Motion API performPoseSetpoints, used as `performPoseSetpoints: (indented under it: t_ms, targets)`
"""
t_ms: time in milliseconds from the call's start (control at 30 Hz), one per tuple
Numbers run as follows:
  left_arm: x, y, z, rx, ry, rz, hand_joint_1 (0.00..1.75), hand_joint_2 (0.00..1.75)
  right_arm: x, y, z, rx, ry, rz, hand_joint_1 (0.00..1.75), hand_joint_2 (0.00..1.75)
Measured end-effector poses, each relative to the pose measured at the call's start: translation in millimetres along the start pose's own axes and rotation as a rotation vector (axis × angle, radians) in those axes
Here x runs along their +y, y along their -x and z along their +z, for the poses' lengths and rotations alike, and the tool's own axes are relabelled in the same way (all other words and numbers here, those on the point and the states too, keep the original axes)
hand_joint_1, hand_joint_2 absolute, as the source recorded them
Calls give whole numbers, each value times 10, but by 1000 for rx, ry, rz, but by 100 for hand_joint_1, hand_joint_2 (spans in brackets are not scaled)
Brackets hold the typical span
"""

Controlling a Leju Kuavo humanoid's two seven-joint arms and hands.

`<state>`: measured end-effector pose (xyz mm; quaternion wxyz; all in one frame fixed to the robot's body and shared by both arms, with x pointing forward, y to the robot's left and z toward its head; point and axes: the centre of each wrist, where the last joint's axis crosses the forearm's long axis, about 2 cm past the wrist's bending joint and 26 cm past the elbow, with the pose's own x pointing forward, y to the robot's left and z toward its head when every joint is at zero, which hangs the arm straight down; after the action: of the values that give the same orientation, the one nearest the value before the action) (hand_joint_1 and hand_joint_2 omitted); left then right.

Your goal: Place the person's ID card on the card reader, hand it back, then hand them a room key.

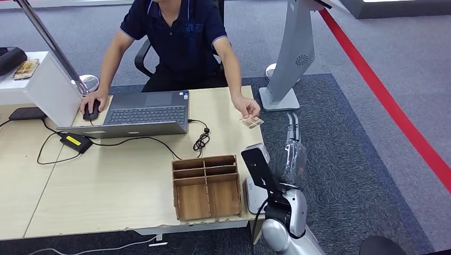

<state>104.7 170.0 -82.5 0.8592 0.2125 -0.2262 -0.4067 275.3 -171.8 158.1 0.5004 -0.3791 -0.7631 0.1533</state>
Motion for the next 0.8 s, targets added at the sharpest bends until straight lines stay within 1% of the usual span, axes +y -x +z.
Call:
performPoseSetpoints:
  t_ms: [333,500,700,800]
  targets:
    - [0,0,0,7,1,2,0,175,16,26,51,89,-55,-97,0,175]
    - [1,2,-1,18,5,1,0,175,39,83,182,137,-126,-99,0,175]
    - [4,8,-4,20,5,0,0,175,58,187,418,178,-159,-72,0,175]
    - [6,8,-6,19,8,-2,0,175,72,215,488,177,-175,-51,0,175]
